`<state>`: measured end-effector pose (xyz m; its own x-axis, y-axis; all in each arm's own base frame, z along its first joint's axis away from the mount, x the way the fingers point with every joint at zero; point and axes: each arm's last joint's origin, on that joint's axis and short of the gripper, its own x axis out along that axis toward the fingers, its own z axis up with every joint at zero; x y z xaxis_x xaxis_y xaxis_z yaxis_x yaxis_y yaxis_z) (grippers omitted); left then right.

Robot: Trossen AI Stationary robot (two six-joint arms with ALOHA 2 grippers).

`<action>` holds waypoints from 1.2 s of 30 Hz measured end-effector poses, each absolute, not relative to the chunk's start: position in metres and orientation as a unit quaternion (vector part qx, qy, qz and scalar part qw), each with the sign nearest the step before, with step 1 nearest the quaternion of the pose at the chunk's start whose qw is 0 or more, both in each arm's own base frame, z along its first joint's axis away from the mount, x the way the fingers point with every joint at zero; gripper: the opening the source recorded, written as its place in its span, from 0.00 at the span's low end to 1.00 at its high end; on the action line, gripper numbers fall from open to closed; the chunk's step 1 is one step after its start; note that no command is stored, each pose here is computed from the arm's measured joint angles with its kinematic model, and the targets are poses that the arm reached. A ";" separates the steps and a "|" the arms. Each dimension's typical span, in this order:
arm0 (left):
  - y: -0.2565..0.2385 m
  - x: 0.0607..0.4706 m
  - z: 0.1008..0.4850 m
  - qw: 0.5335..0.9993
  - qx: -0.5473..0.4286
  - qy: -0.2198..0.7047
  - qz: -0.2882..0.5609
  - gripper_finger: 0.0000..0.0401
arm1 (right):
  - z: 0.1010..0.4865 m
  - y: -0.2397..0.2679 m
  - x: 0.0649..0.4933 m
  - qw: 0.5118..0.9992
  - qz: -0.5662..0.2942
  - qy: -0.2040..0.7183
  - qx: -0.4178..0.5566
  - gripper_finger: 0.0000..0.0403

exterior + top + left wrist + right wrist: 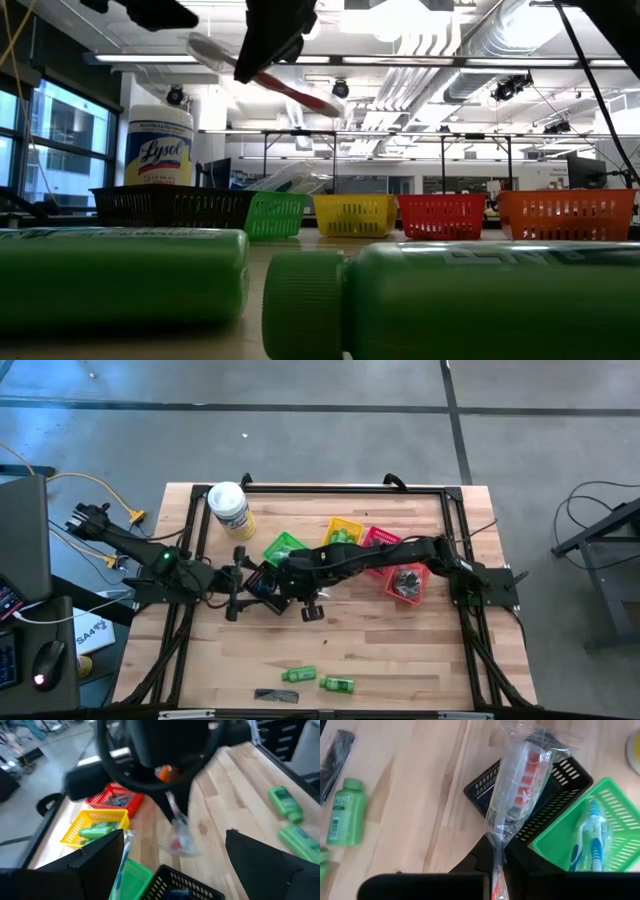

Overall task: Pick & Place Travel size toiletries
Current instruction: Put the orange toothbrush into the green bin

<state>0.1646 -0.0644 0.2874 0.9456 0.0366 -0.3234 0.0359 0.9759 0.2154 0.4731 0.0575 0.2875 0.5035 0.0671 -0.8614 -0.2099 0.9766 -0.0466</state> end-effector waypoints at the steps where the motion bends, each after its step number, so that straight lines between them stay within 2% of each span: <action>1: -0.063 0.162 0.287 0.980 0.108 0.169 -0.003 0.84 | 0.288 0.055 0.474 0.866 0.078 0.489 -0.072 0.03; 13: -0.058 0.155 0.282 0.974 0.103 0.201 0.032 0.84 | 0.308 0.058 0.480 0.902 0.072 0.408 -0.120 0.03; 21: -0.054 0.146 0.291 0.987 0.072 0.142 0.030 0.84 | 0.323 0.067 0.477 0.914 0.067 0.375 -0.139 0.03; 25: -0.058 0.149 0.284 0.992 0.075 0.098 -0.009 0.84 | 0.330 0.074 0.480 0.924 0.063 0.337 -0.168 0.03; 30: -0.058 0.150 0.281 0.993 0.088 0.074 -0.012 0.84 | 0.335 0.079 0.483 0.933 0.063 0.303 -0.184 0.03; 36: -0.061 0.150 0.288 0.994 0.089 0.033 -0.057 0.83 | 0.337 0.079 0.484 0.933 0.053 0.295 -0.201 0.03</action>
<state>0.1504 -0.0612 0.2878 0.9914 -0.1070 -0.0752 0.1187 0.9776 0.1739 0.4844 0.0786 0.3370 0.8205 -0.0205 -0.5713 -0.2171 0.9134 -0.3445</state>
